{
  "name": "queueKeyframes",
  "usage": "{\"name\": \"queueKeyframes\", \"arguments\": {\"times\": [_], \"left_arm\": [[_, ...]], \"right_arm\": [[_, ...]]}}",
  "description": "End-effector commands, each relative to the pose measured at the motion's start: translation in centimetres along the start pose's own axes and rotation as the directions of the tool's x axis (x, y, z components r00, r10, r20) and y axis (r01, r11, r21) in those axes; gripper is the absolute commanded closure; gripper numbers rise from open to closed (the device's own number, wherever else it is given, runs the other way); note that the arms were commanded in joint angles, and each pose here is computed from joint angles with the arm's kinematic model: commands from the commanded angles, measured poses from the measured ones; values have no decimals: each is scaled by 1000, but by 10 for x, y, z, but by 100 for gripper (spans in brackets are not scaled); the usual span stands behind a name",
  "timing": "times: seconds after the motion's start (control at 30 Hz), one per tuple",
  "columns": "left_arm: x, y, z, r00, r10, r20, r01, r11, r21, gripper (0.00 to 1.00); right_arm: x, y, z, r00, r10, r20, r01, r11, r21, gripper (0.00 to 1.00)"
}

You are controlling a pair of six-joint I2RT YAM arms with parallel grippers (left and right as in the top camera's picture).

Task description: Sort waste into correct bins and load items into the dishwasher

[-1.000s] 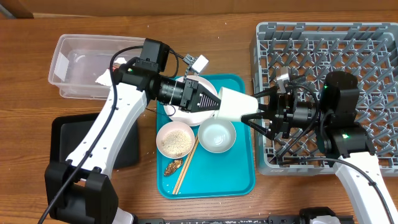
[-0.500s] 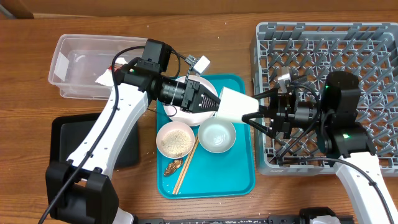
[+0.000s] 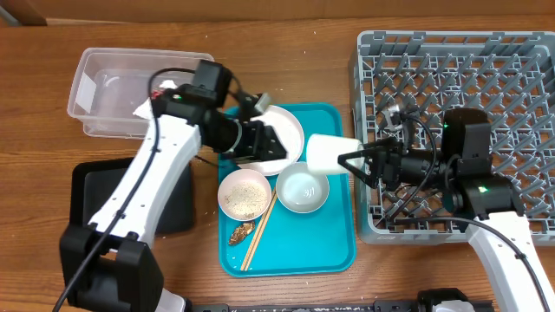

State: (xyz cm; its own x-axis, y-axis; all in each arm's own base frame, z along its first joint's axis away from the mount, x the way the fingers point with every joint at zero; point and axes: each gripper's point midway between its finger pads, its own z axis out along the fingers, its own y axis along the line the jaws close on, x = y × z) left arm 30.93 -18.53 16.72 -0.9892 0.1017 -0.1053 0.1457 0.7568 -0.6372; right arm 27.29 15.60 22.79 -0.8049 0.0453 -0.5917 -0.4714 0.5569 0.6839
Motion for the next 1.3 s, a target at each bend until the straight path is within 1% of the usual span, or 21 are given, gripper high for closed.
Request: {"name": "queueKeyframes", "arguments": {"times": [0.0,0.07,0.13,0.2,0.27,0.3,0.37,0.43,0.53,0.67,0.83,1.0,1.03,1.07,1.1,1.17,1.23,1.27], "left_arm": [[-8,40,-46,989,-13,149,50,967,-251,47],[-7,50,-65,980,-16,198,77,948,-307,47],[-5,56,-86,967,-13,254,103,933,-344,47],[-4,58,-102,954,-6,301,120,926,-359,47],[-3,57,-116,940,3,342,129,922,-364,46],[-3,56,-120,934,7,356,131,923,-363,46],[-2,53,-127,926,17,378,131,923,-362,46],[-1,52,-128,924,21,382,128,923,-362,44],[0,53,-128,926,17,378,130,923,-362,44],[0,53,-127,926,17,377,130,923,-362,43],[1,53,-127,927,15,375,131,923,-362,43],[1,53,-127,927,15,375,131,923,-362,43],[1,53,-127,927,15,375,131,923,-361,43],[1,53,-127,927,15,375,131,923,-362,43],[1,53,-127,927,15,375,131,923,-362,42],[1,53,-127,927,16,375,131,923,-362,39],[0,53,-127,927,16,376,131,923,-362,38],[0,53,-127,927,16,376,131,923,-362,37]], "right_arm": [[-32,-36,-34,995,18,102,-46,959,281,96],[-39,-50,-56,989,54,139,-103,919,381,96],[-48,-65,-89,977,84,197,-173,850,498,96],[-52,-81,-122,962,102,254,-239,763,601,96],[-52,-98,-160,941,118,318,-316,645,696,96],[-51,-104,-174,931,127,343,-348,599,721,96],[-44,-123,-211,890,168,424,-452,457,766,96],[-36,-140,-239,846,201,494,-534,336,776,96],[-21,-167,-268,772,251,584,-632,198,749,96],[1,-197,-285,704,324,632,-687,82,722,96],[23,-232,-291,655,395,644,-690,-34,723,96],[32,-252,-283,638,450,625,-678,-55,733,95],[35,-255,-282,634,460,621,-675,-61,735,90],[40,-259,-278,624,486,611,-670,-69,739,64],[43,-260,-277,620,497,607,-668,-72,741,52],[43,-259,-273,614,510,602,-674,-58,736,41],[40,-258,-266,609,522,598,-690,-24,724,25],[38,-258,-263,606,528,595,-698,-6,716,21]]}}
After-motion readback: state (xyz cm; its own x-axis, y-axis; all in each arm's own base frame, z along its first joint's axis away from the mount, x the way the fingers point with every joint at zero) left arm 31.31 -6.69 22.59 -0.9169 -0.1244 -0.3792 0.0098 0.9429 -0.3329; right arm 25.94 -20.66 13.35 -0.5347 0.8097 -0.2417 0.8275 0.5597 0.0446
